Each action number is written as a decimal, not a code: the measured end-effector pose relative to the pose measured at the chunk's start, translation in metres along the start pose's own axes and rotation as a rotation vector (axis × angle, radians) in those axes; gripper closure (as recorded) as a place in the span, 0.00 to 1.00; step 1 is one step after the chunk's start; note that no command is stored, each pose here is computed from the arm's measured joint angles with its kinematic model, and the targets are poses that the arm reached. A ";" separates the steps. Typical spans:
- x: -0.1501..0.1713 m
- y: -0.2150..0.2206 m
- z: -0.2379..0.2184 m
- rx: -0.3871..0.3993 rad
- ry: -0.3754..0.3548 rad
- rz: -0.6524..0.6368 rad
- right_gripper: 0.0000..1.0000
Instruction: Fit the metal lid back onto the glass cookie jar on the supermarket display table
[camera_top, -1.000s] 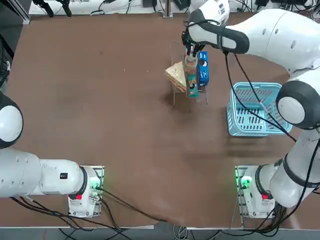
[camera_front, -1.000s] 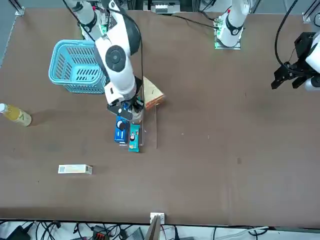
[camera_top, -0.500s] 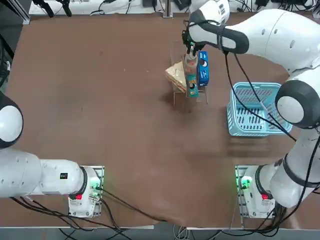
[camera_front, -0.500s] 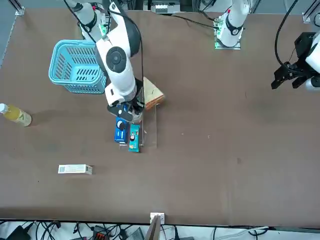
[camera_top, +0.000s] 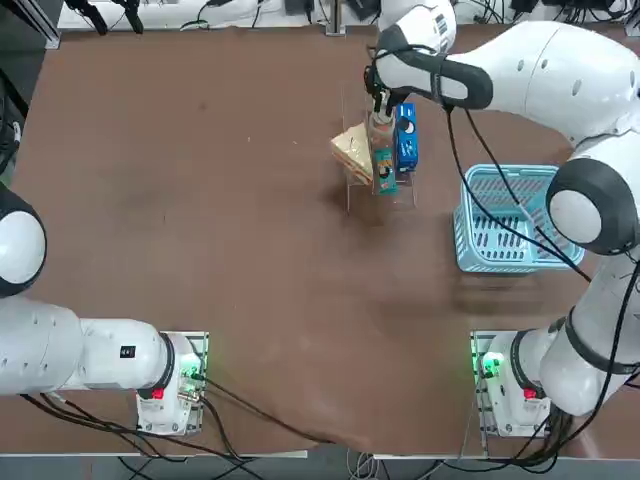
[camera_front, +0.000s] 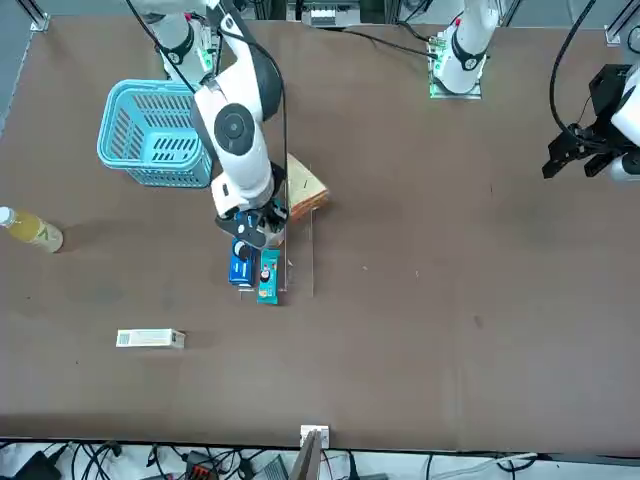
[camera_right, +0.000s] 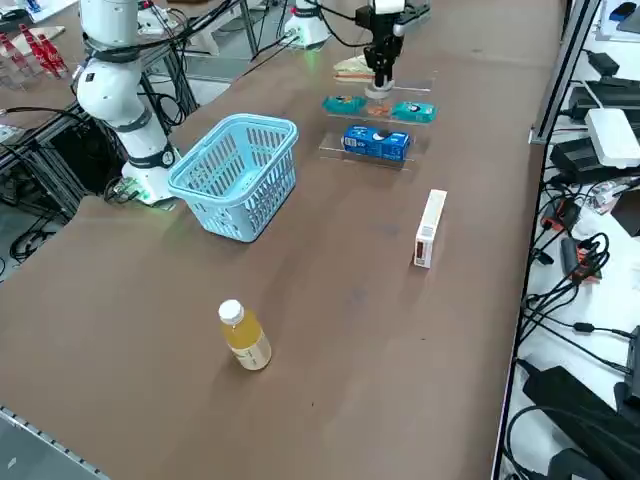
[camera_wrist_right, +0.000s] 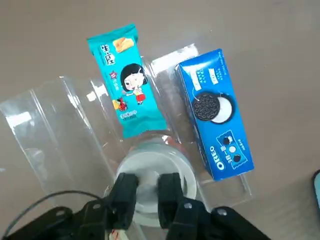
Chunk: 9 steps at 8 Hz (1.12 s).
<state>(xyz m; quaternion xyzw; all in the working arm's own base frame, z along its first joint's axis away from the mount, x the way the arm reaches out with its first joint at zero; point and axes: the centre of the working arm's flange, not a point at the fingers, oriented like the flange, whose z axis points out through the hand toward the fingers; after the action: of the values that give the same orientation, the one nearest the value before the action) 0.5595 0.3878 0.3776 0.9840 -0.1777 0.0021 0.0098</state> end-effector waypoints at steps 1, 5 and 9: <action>0.000 0.000 0.000 -0.001 -0.001 -0.001 0.74; -0.003 -0.001 0.002 -0.003 -0.002 -0.004 0.74; -0.004 -0.002 0.002 -0.005 -0.003 -0.003 0.74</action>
<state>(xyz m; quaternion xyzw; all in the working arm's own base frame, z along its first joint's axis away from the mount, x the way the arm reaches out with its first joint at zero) 0.5563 0.3906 0.3755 0.9843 -0.1764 0.0000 0.0118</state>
